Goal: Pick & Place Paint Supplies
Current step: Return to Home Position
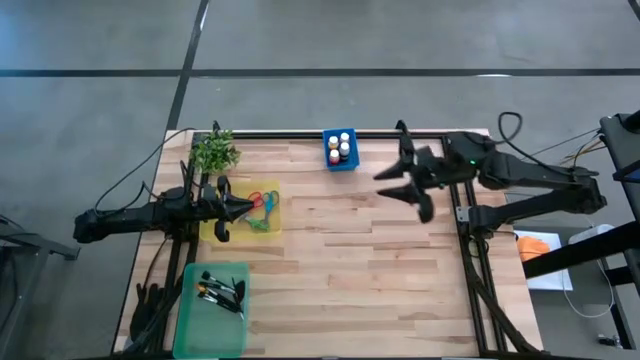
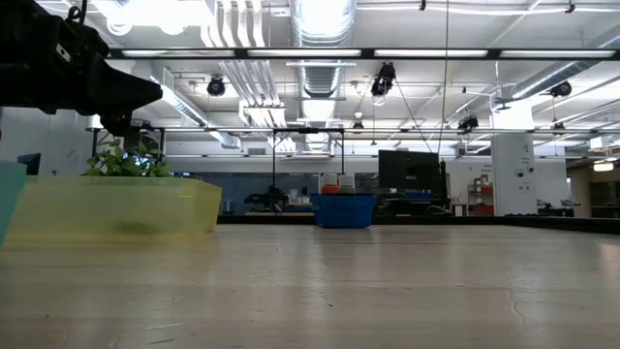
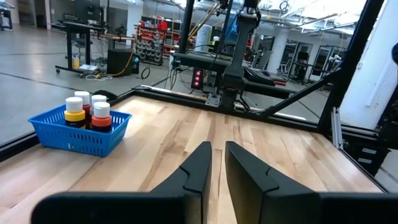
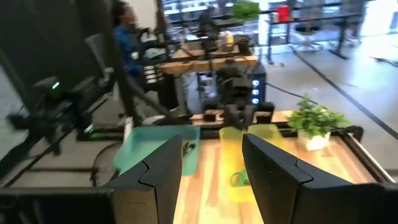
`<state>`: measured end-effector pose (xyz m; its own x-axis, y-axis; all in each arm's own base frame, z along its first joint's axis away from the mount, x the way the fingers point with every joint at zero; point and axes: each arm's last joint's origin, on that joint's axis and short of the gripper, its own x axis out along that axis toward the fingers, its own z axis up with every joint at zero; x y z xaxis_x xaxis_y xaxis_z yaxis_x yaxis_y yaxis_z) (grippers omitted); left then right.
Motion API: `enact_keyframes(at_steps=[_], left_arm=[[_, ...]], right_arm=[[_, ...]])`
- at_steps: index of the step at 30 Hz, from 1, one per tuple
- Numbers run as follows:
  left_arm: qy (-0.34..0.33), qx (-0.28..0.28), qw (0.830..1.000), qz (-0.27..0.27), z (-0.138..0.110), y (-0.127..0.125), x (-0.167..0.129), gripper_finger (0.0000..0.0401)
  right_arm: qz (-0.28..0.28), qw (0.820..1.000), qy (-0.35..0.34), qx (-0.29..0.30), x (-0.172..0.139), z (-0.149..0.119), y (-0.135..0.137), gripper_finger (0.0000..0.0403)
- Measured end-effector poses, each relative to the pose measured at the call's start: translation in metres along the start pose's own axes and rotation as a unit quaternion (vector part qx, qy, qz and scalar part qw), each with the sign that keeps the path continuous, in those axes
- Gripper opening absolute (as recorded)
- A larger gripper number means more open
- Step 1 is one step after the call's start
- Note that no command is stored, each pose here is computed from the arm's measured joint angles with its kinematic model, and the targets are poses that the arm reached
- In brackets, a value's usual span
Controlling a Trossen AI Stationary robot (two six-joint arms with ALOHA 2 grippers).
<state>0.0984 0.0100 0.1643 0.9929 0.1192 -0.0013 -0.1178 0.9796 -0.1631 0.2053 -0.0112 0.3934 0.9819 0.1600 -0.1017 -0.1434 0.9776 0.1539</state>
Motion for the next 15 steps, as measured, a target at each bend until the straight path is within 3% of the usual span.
enact_keyframes(at_steps=[5,10,15], left_arm=[[0.000,0.000,1.000,0.000,0.000,0.000,0.000,0.0058],[0.000,0.000,1.000,0.000,0.000,0.000,0.000,0.0058],[0.000,0.000,1.000,0.000,0.000,0.000,0.000,0.0058]], right_arm=[[0.012,0.999,-0.009,-0.038,-0.032,-0.028,0.005,0.0167],[0.015,0.996,-0.068,-0.062,-0.062,-0.060,0.009,0.0167],[0.001,0.992,-0.097,-0.081,-0.076,-0.101,0.006,0.0167]])
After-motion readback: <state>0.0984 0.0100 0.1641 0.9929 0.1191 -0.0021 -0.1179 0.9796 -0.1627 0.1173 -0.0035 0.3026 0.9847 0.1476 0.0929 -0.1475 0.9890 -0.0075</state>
